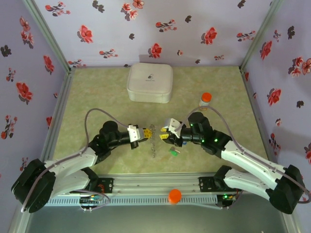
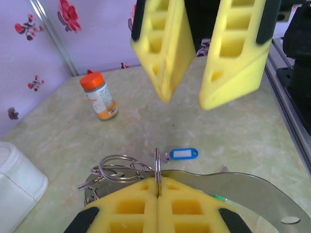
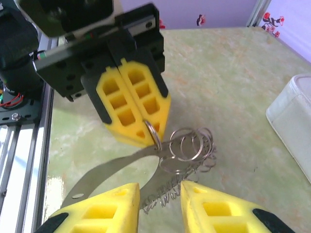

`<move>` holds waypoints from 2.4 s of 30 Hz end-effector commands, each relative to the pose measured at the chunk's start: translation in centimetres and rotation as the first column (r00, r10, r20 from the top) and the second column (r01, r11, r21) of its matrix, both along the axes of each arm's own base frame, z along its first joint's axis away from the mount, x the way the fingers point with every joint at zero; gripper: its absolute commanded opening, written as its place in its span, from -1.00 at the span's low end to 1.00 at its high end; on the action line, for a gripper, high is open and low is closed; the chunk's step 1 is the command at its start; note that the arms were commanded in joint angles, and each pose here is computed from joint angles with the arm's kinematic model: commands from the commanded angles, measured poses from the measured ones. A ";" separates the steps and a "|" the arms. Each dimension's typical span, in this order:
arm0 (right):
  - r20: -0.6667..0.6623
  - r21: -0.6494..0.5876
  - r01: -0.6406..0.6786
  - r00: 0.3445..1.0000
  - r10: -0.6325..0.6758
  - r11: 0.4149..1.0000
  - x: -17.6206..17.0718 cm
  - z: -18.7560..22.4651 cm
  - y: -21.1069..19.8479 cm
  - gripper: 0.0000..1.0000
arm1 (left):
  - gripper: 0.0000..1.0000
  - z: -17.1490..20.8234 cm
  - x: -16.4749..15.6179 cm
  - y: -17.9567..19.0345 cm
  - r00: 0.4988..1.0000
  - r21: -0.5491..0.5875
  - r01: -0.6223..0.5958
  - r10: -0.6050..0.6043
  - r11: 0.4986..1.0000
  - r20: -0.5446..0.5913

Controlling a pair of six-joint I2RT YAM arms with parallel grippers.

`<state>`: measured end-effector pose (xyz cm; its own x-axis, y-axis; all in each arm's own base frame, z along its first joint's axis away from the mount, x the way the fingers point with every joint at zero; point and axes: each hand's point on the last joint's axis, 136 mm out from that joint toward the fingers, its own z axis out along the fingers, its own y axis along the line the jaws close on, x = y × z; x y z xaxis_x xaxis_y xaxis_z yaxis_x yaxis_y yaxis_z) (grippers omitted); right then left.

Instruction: Put the keys on the keyring

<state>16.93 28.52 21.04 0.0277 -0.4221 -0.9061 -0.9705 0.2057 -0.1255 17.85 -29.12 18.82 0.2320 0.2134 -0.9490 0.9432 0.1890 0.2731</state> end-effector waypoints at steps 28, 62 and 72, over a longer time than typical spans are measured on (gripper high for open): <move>0.070 0.020 -0.112 0.991 0.111 0.993 -0.7 0.4 3.6 -0.63 | -1.00 2.6 -1.2 -1.0 0.994 -0.066 0.091 -0.087 0.994 0.064; 0.058 0.001 -0.039 0.998 0.038 0.999 -0.2 -0.2 2.5 -0.26 | -1.00 3.4 -0.5 -0.3 1.000 -0.119 0.013 -0.010 0.993 0.023; -0.030 -0.024 -0.075 0.997 0.075 0.997 -2.9 -0.4 0.7 -0.31 | -1.00 3.2 0.5 0.9 0.994 -0.107 -0.104 0.100 0.989 -0.050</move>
<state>15.49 29.27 21.41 0.0911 -0.4273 -0.8995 -0.9692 0.1694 -0.1786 18.12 -28.29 20.48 0.1699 0.1724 -0.9703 0.9360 0.2799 0.2136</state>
